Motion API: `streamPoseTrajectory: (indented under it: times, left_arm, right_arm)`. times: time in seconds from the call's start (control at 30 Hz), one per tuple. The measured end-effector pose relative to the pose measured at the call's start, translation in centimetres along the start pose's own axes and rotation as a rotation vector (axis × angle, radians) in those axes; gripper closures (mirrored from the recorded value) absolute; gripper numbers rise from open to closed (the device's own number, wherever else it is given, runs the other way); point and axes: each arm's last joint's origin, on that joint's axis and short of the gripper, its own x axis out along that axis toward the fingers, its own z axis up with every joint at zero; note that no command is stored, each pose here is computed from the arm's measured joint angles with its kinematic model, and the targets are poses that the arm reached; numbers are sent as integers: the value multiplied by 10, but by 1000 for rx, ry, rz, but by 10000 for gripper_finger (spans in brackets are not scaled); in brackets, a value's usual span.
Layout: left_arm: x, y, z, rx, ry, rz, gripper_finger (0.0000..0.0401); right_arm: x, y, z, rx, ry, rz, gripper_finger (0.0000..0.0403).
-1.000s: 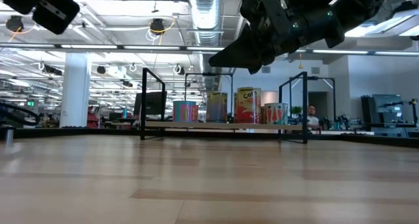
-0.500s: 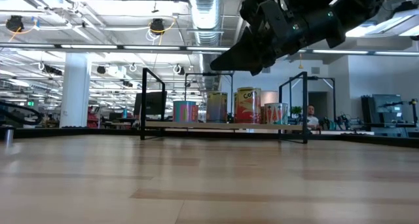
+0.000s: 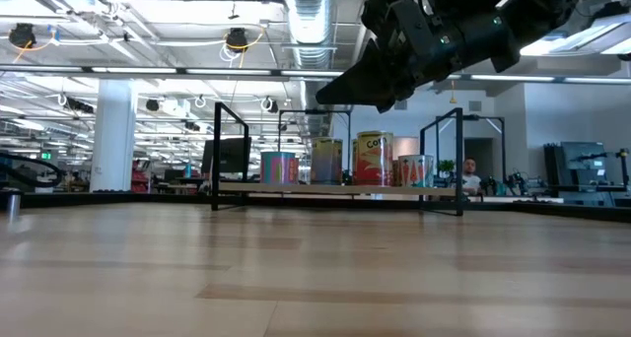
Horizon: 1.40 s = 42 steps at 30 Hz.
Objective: Pick and place cans onto a shelf
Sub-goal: Put the canned peaches on the shelf aligned with the canned peaches
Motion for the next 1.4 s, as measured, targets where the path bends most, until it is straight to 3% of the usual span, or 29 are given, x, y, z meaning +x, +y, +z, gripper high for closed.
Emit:
streamPoseTrajectory:
  times: [0.27, 0.67, 1.17, 1.3, 1.4]
  left_arm:
    - [4, 3, -2, 24, -24, 106, 293]
    - [7, 21, -1, 22, -1, 257, 346]
    - [10, 41, 11, 33, 45, 324, 285]
    - [10, 41, 11, 33, 37, 327, 300]
    - [12, 42, 10, 47, 25, 346, 339]
  right_arm:
    - [0, 0, 0, 0, 0, 0, 391]
    - [0, 0, 0, 0, 1, 0, 390]
    - [0, 0, 0, -3, 1, 0, 391]
    - [0, 0, 0, -3, 2, 0, 390]
    - [0, 0, 0, -3, 3, 0, 390]
